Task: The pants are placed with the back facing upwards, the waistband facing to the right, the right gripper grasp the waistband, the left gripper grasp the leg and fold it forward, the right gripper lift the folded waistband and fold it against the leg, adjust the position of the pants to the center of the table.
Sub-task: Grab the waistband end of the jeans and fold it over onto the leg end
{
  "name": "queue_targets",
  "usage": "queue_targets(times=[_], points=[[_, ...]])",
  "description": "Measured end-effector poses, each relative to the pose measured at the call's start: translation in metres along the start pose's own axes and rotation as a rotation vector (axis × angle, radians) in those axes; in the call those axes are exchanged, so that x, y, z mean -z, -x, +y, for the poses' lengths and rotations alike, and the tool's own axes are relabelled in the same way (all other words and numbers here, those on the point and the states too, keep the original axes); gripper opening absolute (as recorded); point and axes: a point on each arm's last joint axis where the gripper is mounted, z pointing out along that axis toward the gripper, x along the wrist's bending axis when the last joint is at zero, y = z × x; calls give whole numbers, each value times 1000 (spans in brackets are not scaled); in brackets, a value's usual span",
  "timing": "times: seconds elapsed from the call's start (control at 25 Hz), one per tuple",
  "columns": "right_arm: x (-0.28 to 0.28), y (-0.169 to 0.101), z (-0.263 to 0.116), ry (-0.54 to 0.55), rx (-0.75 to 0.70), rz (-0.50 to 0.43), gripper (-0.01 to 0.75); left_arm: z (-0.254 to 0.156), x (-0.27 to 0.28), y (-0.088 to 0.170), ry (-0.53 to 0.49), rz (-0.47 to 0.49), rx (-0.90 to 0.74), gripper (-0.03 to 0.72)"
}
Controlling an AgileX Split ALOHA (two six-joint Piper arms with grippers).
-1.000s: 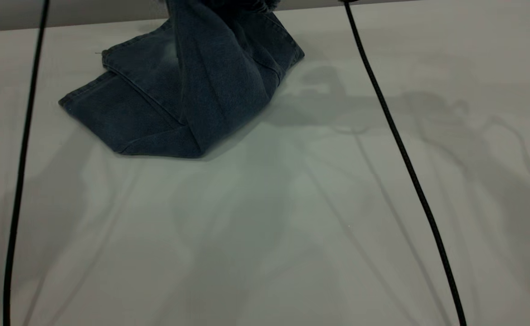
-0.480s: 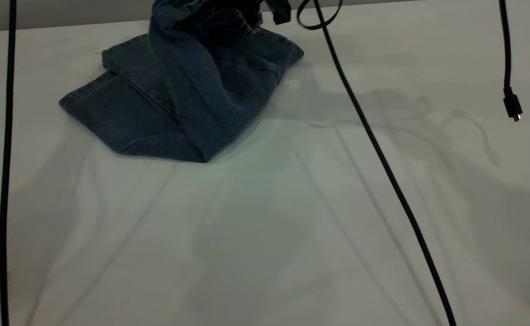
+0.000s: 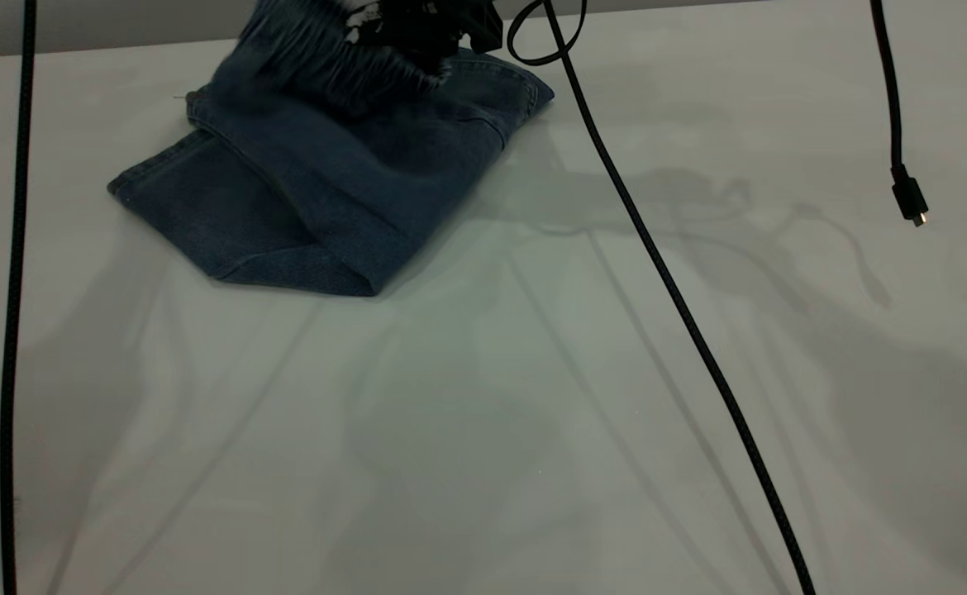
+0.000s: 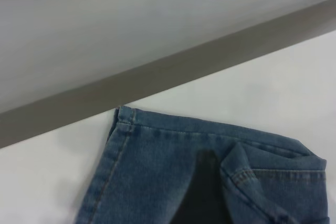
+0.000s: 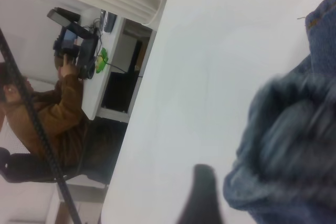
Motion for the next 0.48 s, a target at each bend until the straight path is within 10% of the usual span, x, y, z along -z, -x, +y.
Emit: queue_targets(times=[0.48], points=[[31, 0, 26, 20, 137, -77, 587, 0, 0, -1, -1, 8, -16, 546]])
